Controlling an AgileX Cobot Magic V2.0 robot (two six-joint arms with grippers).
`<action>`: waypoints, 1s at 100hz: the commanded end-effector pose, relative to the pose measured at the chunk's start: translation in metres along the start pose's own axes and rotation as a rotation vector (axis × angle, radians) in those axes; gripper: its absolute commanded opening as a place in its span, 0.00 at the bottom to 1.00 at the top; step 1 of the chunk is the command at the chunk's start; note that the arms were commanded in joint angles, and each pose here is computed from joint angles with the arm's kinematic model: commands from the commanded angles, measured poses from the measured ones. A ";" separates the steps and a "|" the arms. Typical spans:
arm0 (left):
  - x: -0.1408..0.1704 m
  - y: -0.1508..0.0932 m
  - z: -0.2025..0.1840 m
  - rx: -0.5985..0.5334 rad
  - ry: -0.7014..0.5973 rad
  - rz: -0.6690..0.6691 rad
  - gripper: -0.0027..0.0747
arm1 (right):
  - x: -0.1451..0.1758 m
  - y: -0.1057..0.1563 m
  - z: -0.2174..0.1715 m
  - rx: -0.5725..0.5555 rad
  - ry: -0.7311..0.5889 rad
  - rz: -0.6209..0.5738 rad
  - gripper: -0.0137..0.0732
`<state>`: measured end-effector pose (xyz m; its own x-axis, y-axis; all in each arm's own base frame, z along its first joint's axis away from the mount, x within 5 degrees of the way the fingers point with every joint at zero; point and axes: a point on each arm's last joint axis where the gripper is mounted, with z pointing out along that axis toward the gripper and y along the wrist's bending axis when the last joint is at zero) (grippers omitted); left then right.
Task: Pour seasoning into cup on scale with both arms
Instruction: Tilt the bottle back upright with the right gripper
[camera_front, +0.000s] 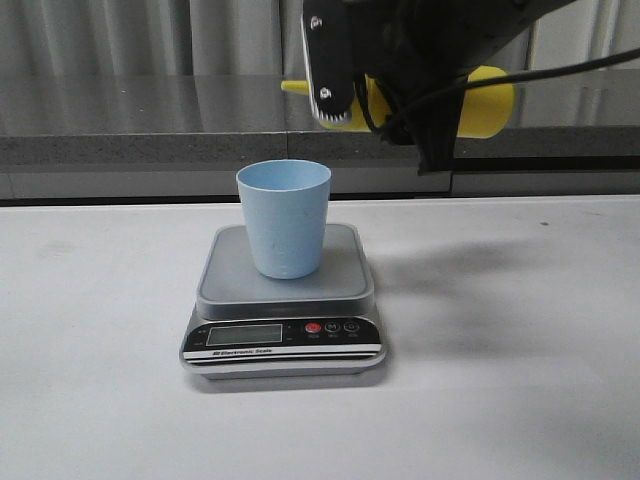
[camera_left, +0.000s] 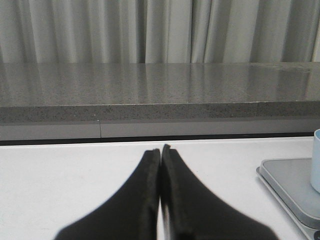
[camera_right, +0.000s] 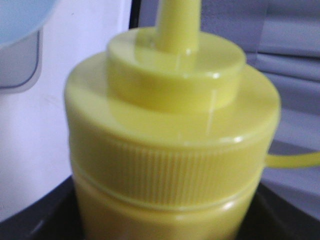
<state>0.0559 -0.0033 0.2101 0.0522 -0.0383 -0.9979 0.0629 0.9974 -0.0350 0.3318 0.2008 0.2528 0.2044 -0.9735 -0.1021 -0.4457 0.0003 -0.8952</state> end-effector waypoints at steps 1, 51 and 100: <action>0.005 0.000 -0.001 0.005 -0.069 -0.009 0.01 | 0.001 -0.037 -0.026 0.121 -0.034 0.169 0.50; 0.005 0.000 -0.001 0.005 -0.069 -0.009 0.01 | 0.049 -0.070 -0.053 0.073 -0.129 0.997 0.50; 0.005 0.000 -0.001 0.005 -0.069 -0.009 0.01 | 0.060 -0.040 -0.048 0.034 -0.349 1.222 0.50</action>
<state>0.0559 -0.0033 0.2101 0.0522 -0.0383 -0.9979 0.0629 0.9974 -0.0350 0.3280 0.1307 0.2783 -0.2646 -0.2955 -0.9180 -0.4646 0.8732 -0.1471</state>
